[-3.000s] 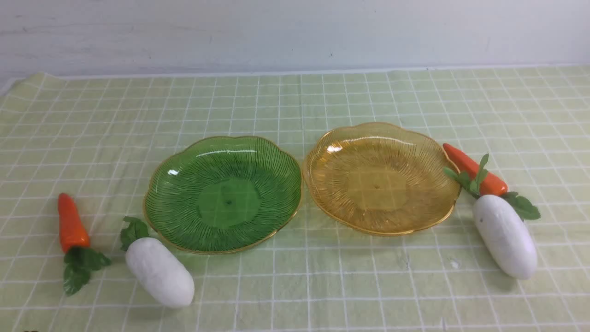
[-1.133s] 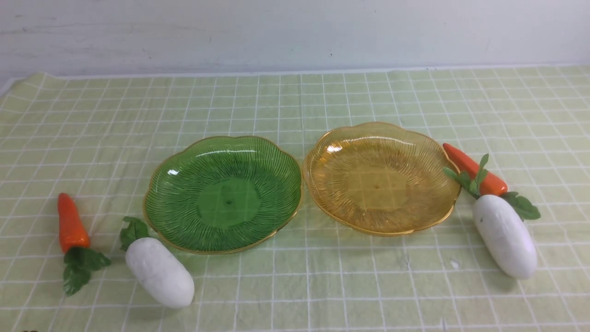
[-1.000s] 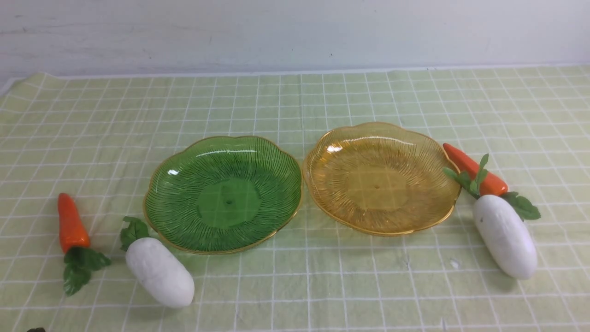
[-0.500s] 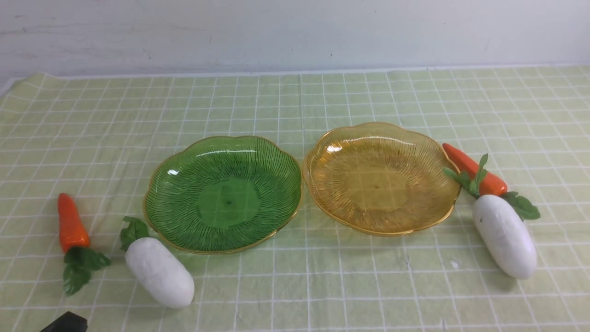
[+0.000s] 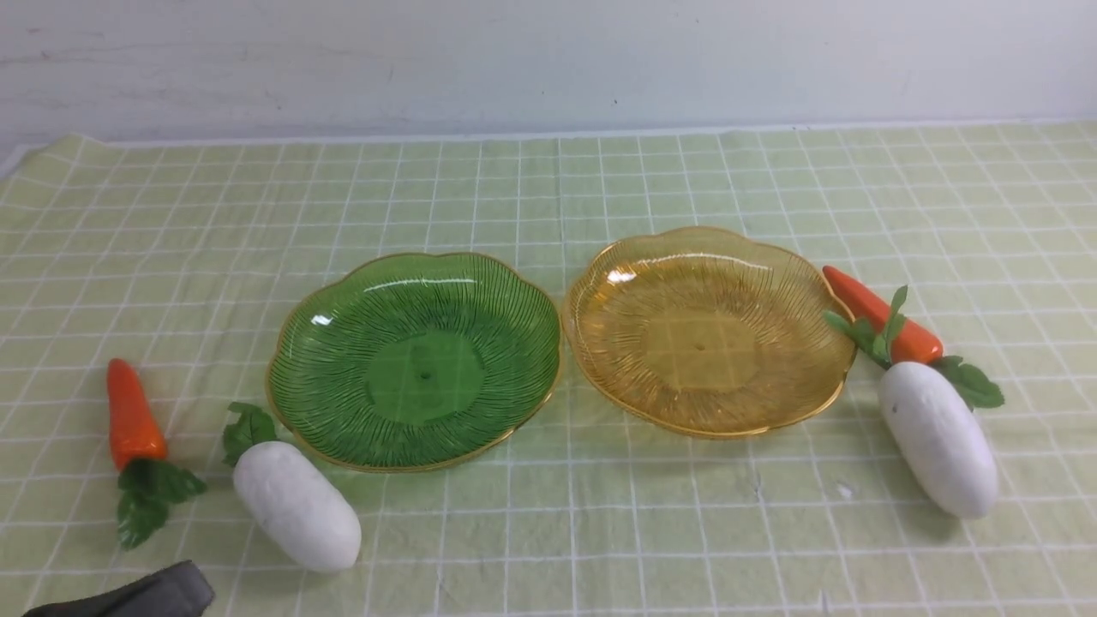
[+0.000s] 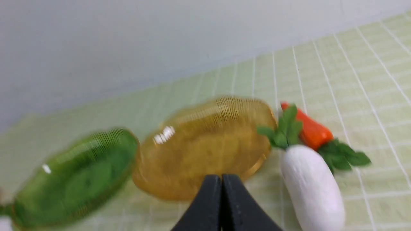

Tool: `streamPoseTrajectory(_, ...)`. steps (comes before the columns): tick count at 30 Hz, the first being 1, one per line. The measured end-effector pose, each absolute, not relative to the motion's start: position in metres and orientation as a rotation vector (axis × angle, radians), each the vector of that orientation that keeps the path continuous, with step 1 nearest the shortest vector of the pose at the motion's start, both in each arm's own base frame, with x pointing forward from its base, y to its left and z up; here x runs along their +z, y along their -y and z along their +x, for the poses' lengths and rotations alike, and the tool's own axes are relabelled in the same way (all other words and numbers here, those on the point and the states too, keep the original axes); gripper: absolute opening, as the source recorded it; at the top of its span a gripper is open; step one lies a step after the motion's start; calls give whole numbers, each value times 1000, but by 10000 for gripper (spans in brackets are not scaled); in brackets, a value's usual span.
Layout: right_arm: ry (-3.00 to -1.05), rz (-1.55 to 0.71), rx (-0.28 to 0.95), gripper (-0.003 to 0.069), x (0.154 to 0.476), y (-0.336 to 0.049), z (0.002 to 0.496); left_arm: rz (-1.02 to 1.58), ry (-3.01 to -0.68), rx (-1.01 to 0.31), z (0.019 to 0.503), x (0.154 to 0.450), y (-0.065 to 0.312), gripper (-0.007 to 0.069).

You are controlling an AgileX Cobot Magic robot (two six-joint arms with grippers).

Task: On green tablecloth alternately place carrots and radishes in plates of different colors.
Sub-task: 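Place the white radish on the plate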

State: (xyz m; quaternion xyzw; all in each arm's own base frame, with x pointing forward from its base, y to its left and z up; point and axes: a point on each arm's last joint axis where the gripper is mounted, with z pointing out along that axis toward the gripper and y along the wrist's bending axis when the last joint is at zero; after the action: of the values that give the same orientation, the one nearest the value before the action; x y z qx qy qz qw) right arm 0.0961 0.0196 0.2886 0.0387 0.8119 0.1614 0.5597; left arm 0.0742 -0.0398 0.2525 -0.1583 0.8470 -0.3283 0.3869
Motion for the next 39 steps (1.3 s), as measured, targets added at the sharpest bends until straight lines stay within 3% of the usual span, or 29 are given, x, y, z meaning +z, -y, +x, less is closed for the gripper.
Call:
streamPoseTrajectory(6, -2387, -5, 233, -1, 289, -13, 170, -179, -2546, -674, 112, 255, 44, -7)
streamPoseTrajectory(12, -2528, -57, 177, 64, 280, -9, 220, -177, -2651, -639, 130, 246, 44, -3)
streamPoseTrajectory(17, -2587, -104, 174, 199, 266, -9, 249, -190, -2689, -633, 135, 240, 44, 6)
streamPoseTrajectory(24, -2612, -138, 136, 505, 229, -6, 283, -194, -2672, -624, 137, 240, 43, 48)
streamPoseTrajectory(27, -2651, -119, 146, 578, 210, -6, 293, -194, -2672, -624, 137, 240, 43, 64)
streamPoseTrajectory(34, -2767, -88, 192, 609, 171, -7, 304, -194, -2672, -624, 137, 240, 43, 69)
streamPoseTrajectory(39, -2816, -113, 199, 547, 157, -7, 306, -194, -2672, -624, 137, 240, 43, 69)
